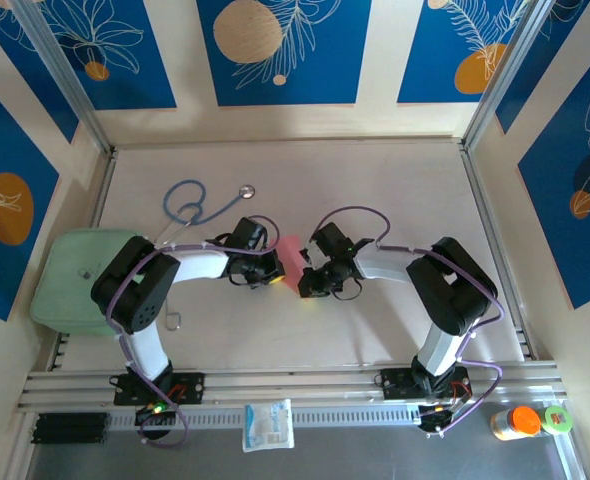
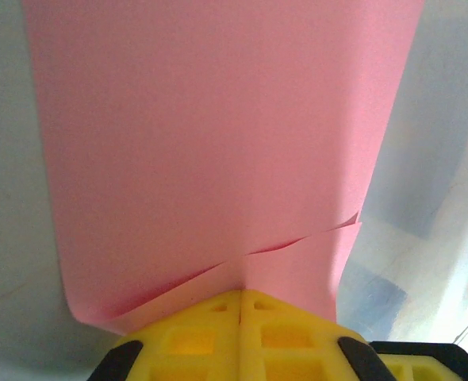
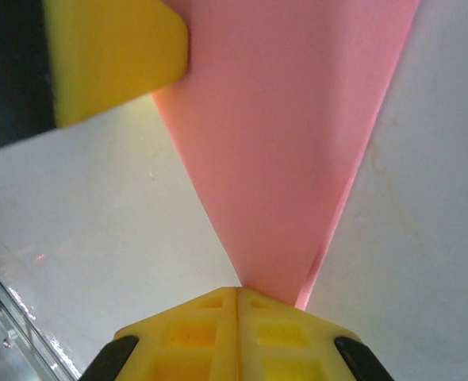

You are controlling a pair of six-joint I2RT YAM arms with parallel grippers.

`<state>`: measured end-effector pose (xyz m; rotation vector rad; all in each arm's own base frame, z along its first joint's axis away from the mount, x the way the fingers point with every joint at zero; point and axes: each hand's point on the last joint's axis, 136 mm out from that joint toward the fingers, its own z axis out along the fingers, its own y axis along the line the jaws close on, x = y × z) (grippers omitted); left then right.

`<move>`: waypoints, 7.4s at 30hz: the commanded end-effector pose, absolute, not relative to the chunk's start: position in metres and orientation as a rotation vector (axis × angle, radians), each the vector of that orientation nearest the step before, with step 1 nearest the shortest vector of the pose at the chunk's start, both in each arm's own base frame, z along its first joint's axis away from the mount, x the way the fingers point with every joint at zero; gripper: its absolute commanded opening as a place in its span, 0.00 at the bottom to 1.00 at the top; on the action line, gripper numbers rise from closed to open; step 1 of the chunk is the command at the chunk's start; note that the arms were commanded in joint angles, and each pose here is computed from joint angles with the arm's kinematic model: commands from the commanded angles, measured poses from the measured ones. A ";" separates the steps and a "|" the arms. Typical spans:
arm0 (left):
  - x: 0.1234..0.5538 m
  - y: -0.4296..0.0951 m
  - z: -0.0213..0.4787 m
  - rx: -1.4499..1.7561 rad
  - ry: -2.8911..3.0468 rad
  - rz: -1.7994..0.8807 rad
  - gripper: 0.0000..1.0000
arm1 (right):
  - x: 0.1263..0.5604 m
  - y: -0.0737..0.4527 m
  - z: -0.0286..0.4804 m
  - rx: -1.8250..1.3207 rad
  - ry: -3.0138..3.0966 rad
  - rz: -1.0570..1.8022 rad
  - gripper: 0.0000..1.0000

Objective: Fold a paper plane with a square sheet of paper (pick it up from the middle)
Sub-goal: Third fold the triangle at the center of the table, then fourth fold the wing at the center of the table.

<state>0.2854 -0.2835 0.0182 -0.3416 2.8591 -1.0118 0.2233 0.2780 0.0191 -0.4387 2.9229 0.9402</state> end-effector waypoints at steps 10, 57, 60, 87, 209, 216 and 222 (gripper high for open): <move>0.267 -0.264 -0.015 -0.380 2.992 -0.839 0.06 | 0.218 0.273 0.022 -0.417 2.947 0.952 0.08; 0.261 -0.297 0.017 -0.045 2.933 -0.936 0.08 | 0.232 0.270 -0.010 -0.371 3.044 0.755 0.04; 0.260 -0.292 0.007 -0.060 2.958 -0.888 0.07 | 0.231 0.269 -0.012 -0.373 3.049 0.747 0.04; 0.311 -0.198 0.002 -0.239 2.933 -0.657 0.08 | 0.223 0.241 -0.027 -0.412 3.105 0.603 0.03; 0.301 -0.239 0.045 -0.526 2.722 -1.054 0.35 | 0.293 0.293 0.027 -0.185 2.885 0.748 0.16; 0.302 -0.244 0.040 -0.529 2.734 -1.080 0.32 | 0.289 0.287 0.013 -0.155 2.934 0.705 0.15; 0.302 -0.241 0.033 -0.553 2.749 -1.053 0.36 | 0.288 0.282 0.008 -0.133 2.950 0.692 0.15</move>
